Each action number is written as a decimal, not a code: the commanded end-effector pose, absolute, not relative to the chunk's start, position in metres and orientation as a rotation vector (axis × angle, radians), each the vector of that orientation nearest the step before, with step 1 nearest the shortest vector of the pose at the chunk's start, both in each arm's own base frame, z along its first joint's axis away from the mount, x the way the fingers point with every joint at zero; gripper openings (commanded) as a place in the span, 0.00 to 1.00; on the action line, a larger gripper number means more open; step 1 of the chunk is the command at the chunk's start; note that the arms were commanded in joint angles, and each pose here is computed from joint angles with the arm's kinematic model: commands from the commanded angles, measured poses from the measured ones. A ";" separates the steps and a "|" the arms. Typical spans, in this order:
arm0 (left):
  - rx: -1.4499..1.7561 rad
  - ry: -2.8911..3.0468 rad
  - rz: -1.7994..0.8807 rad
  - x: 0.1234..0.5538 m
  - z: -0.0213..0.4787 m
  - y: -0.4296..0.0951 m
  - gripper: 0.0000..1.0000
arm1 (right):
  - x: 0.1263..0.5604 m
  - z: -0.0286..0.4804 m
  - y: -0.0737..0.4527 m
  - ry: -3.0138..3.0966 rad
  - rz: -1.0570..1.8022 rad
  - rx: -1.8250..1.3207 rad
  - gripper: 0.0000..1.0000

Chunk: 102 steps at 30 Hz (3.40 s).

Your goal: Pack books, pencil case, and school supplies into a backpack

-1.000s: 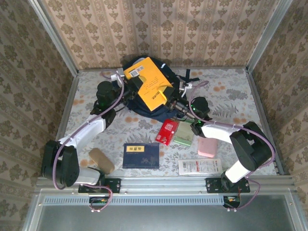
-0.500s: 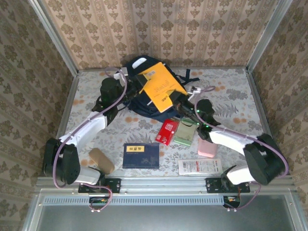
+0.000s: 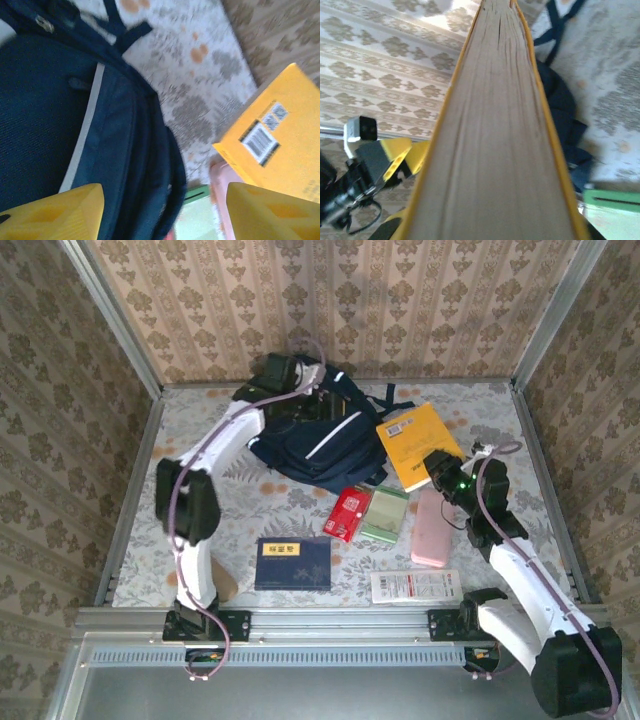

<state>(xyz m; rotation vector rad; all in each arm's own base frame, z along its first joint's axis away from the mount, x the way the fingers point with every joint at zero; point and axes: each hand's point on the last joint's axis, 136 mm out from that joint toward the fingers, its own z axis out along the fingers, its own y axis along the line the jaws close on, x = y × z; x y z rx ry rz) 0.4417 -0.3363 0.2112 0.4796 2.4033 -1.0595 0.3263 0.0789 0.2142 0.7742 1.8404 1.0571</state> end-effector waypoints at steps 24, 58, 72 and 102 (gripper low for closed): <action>0.593 2.504 -1.349 0.451 0.119 -0.386 0.48 | 0.326 0.196 0.098 1.884 1.258 0.707 0.00; 0.425 2.498 -1.319 0.491 0.114 -0.363 0.60 | 0.332 0.182 0.100 1.890 1.301 0.745 0.00; 0.508 2.496 -1.387 0.465 0.114 -0.388 0.41 | 0.328 0.181 0.100 1.896 1.292 0.739 0.00; 0.406 2.131 -1.358 0.498 0.333 -0.308 0.00 | 0.335 0.220 0.145 1.933 1.274 0.502 0.00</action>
